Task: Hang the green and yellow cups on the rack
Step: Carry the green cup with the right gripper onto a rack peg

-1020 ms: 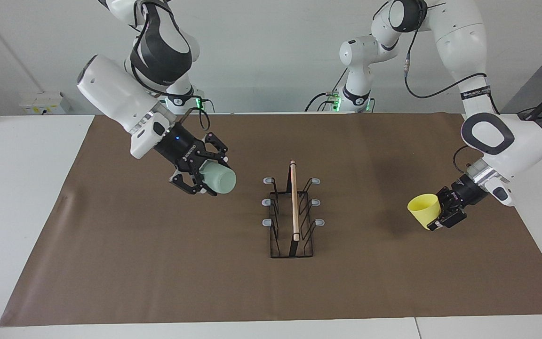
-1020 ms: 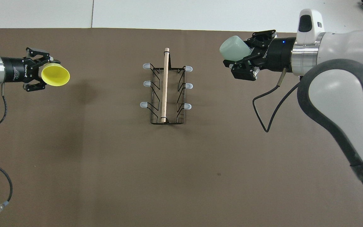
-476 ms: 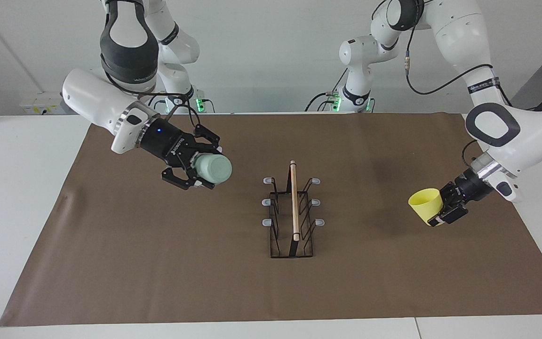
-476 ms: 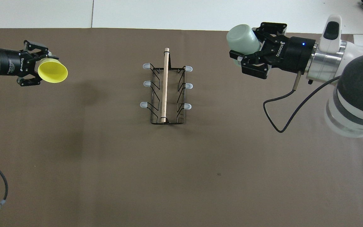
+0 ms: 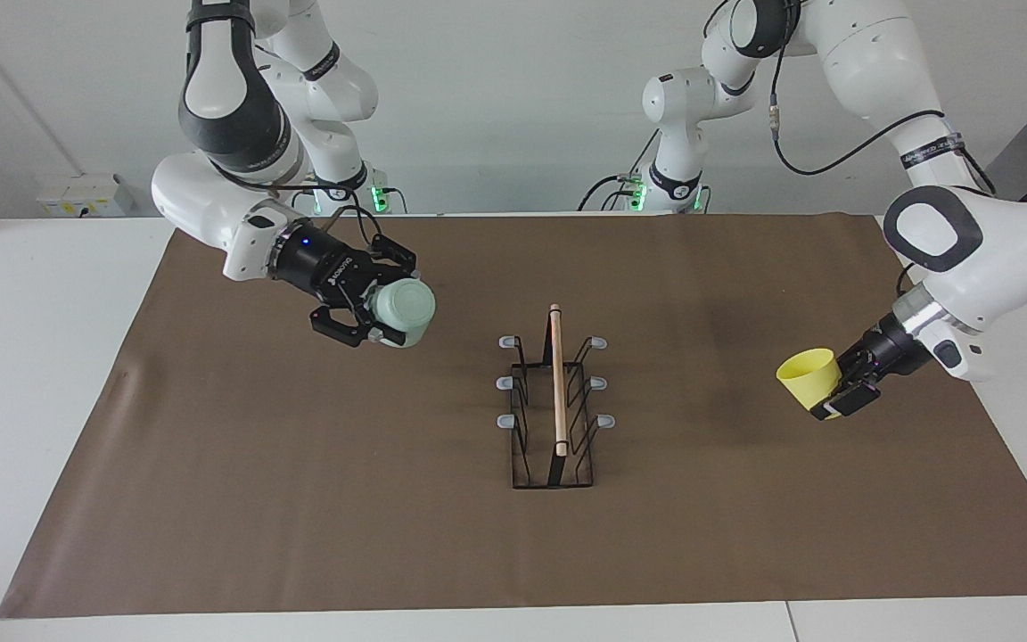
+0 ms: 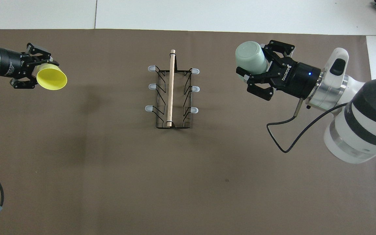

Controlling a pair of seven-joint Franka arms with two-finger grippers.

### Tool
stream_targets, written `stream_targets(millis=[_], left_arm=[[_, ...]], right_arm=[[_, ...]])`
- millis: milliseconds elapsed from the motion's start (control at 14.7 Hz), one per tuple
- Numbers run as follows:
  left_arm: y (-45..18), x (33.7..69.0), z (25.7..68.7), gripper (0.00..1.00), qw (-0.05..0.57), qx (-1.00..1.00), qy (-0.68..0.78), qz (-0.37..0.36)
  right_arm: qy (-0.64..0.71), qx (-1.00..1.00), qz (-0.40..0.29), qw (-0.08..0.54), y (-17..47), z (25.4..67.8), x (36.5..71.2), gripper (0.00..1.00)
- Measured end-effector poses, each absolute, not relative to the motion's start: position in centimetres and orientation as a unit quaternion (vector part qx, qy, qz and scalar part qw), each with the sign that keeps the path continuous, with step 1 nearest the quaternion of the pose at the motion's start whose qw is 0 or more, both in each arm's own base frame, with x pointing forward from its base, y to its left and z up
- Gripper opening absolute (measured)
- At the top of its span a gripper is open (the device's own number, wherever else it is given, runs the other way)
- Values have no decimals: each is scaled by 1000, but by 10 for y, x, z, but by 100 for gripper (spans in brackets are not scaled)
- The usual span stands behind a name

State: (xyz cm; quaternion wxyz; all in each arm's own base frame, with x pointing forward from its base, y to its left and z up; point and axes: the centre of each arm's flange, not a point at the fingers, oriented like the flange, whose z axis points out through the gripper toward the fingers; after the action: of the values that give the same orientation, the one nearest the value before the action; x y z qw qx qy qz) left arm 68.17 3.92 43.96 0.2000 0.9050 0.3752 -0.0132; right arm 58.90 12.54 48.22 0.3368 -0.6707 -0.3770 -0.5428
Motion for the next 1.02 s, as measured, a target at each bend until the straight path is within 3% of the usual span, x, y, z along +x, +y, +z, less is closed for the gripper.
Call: stream_targets(millis=[340, 680, 1020], left_arm=[[25, 684, 458, 67, 152, 927, 343, 13], [-7, 686, 475, 67, 80, 950, 298, 48], [-25, 686, 501, 67, -1, 933, 341, 116]], right_arm=[[-357, -646, -589, 329, 159, 430, 561, 68], [-325, -658, -607, 305, 243, 398, 523, 68], [-331, -673, -595, 289, 247, 369, 519, 68]])
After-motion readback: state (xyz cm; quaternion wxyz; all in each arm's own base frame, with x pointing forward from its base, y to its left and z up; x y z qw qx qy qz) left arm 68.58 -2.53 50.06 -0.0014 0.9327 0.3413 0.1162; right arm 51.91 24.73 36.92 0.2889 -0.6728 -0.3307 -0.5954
